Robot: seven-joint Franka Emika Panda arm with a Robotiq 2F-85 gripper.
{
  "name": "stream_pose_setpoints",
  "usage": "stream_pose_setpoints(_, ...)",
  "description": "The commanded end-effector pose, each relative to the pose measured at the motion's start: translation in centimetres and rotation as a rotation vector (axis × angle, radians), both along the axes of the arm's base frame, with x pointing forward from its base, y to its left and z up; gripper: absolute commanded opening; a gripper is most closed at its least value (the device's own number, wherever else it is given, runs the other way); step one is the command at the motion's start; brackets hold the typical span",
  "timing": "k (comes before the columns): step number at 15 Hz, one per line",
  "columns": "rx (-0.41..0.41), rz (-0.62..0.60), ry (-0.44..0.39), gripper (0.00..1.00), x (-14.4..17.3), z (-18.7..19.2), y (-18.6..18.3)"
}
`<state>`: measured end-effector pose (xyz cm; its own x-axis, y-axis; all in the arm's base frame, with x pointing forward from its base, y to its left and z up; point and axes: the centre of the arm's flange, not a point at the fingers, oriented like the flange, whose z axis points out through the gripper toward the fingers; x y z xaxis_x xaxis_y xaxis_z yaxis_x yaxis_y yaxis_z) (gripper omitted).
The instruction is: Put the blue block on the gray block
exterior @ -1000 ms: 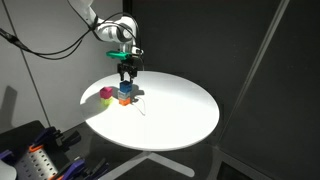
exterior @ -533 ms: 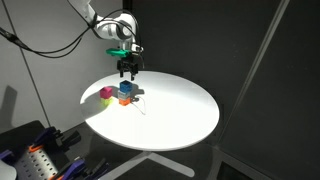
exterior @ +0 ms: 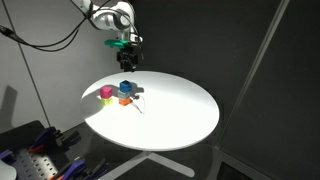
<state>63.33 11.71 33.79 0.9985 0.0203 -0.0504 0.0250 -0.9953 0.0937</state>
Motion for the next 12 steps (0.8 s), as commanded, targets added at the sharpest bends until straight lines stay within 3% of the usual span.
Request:
stream_pose_setpoints(1,0.02,-0.051,-0.015,1.0,-2.3,2.8,-0.1)
stream_pose_setpoints(12,0.072,-0.087,-0.057,1.0,-7.2,7.8,-0.9)
